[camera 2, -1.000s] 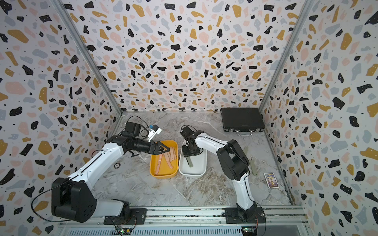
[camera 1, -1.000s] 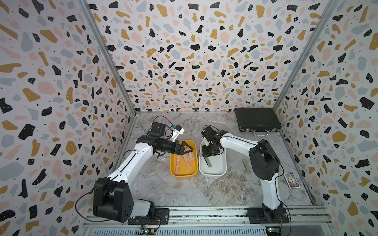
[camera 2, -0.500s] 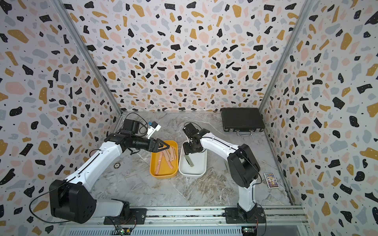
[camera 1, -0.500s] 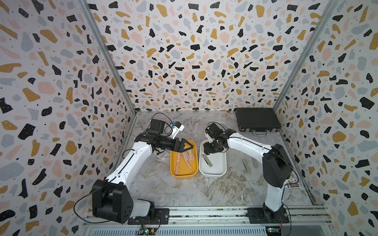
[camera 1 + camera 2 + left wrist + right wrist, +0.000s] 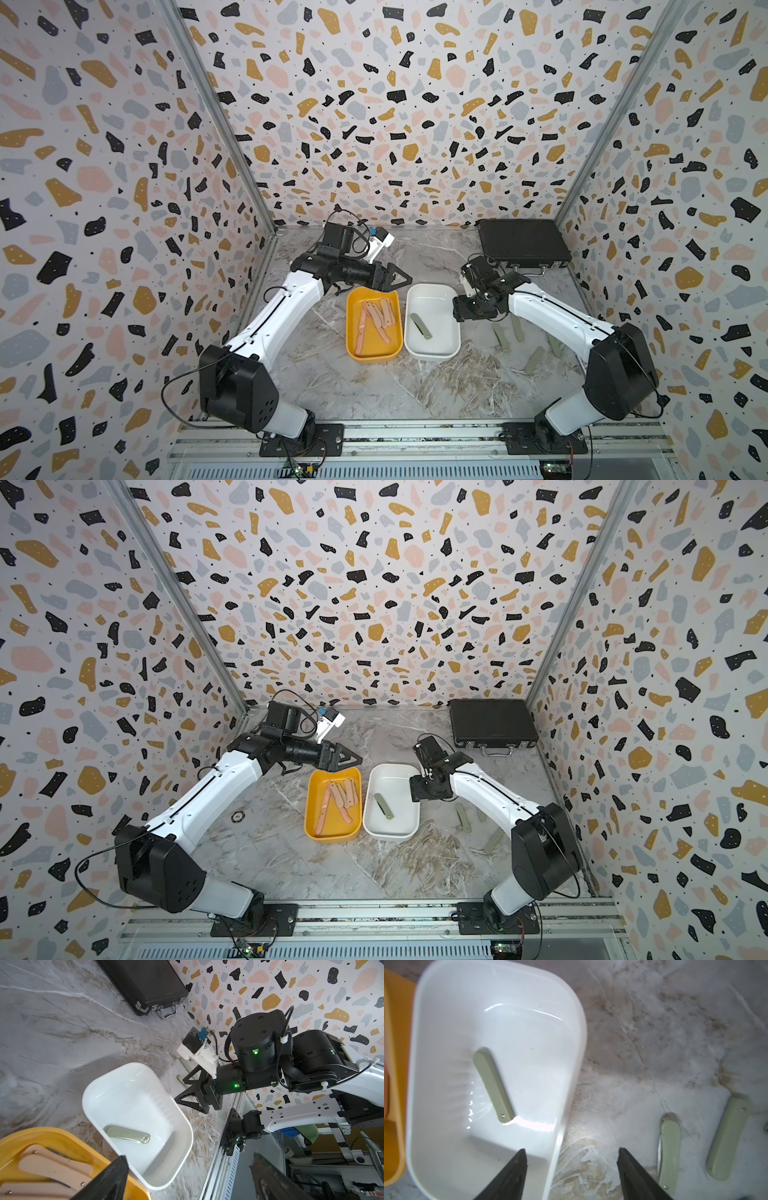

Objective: Place the fruit knives into the storage box by color
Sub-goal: Pick up the fruit knife from the center of the board, then place the fruit knife in the storage box, then pick up the fruit knife from the center of the board.

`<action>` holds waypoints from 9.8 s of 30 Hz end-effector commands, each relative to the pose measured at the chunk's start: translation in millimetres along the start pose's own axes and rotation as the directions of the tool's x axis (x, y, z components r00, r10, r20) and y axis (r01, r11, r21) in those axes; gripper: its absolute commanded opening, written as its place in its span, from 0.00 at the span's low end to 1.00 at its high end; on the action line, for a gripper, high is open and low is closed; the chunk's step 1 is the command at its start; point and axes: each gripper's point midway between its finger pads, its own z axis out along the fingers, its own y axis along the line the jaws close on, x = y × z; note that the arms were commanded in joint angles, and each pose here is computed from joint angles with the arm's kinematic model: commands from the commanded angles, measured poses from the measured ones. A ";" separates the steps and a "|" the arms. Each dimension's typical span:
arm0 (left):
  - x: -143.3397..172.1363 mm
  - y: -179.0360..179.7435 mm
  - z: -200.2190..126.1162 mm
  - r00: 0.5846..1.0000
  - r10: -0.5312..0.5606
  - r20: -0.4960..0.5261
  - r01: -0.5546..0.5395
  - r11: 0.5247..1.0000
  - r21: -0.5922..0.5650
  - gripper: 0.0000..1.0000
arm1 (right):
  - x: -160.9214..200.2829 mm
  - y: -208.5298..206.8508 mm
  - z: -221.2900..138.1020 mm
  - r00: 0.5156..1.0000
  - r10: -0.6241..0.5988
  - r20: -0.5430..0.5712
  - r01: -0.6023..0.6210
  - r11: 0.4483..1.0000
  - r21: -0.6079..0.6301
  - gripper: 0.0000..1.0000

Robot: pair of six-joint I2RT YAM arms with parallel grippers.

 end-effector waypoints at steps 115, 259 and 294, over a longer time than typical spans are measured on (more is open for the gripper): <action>-0.9 14.5 29.4 0.999 0.027 0.020 -0.027 0.999 -0.034 0.94 | -15.9 -85.2 24.7 0.980 0.173 -0.095 -0.164 0.982 0.092 0.23; -14.5 -0.6 41.6 0.999 0.005 0.038 -0.006 0.999 0.041 0.95 | 51.2 -167.0 58.8 0.884 0.451 -0.122 -0.432 0.888 0.156 0.41; -4.0 12.9 50.3 1.000 -0.016 0.016 0.016 0.999 0.029 0.95 | 56.7 -111.3 69.0 0.938 0.241 -0.248 -0.206 0.965 0.160 0.36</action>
